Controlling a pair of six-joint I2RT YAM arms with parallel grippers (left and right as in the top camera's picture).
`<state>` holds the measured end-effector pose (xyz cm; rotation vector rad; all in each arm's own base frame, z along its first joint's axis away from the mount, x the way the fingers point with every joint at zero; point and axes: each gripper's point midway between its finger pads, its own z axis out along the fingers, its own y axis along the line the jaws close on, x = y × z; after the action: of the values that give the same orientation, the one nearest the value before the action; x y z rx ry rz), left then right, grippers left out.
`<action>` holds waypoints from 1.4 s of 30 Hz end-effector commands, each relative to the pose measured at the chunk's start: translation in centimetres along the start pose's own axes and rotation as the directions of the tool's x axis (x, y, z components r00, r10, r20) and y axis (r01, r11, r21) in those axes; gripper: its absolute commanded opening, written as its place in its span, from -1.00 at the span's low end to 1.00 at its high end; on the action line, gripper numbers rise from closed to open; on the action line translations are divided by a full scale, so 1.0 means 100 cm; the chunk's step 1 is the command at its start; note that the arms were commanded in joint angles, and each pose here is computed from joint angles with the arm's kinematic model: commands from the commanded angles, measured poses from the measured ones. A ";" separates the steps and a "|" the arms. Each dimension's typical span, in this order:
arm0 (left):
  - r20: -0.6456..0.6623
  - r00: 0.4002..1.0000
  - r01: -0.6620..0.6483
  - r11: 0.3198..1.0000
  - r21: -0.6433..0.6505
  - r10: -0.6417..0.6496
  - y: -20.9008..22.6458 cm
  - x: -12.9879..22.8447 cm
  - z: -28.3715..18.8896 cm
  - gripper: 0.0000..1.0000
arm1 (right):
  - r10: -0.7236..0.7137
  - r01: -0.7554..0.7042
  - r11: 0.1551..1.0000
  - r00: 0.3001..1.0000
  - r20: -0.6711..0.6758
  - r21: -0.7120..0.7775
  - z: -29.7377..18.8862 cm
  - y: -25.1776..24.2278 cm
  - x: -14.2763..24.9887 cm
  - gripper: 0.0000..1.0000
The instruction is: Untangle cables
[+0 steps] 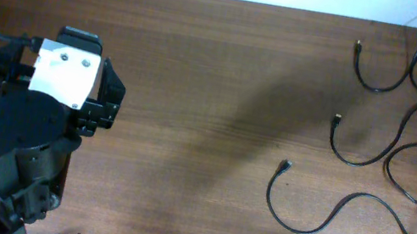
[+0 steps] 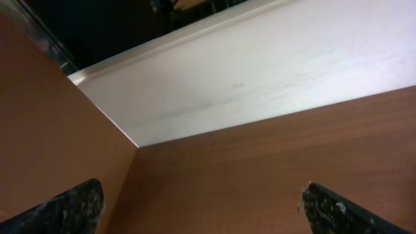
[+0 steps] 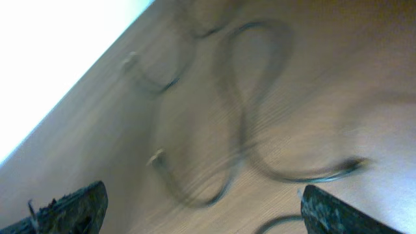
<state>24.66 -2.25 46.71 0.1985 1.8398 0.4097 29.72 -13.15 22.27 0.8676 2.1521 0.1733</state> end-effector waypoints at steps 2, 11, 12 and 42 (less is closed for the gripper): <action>0.023 1.000 0.003 0.999 0.047 -0.004 -0.005 -0.005 -0.003 0.98 | -0.429 0.374 0.889 0.883 -0.193 -0.264 -0.001 0.095 0.093 0.89; 0.022 1.000 0.002 0.999 0.049 -0.003 -0.006 -0.005 -0.003 0.99 | -0.548 0.556 0.796 0.497 -0.673 -0.239 0.023 0.073 0.281 0.88; 0.023 1.000 0.002 0.999 0.049 -0.003 -0.006 -0.005 -0.003 0.99 | -0.555 0.580 0.780 0.471 -0.686 -0.234 0.020 0.066 0.292 0.88; 0.023 1.000 0.002 0.999 0.050 -0.003 -0.006 -0.005 -0.003 0.98 | -0.347 0.516 0.848 0.377 -0.858 -0.116 0.069 0.019 0.391 -0.92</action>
<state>24.75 -3.00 46.60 0.2278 1.8404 0.3672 22.57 13.26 -0.64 0.1943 3.1292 0.2299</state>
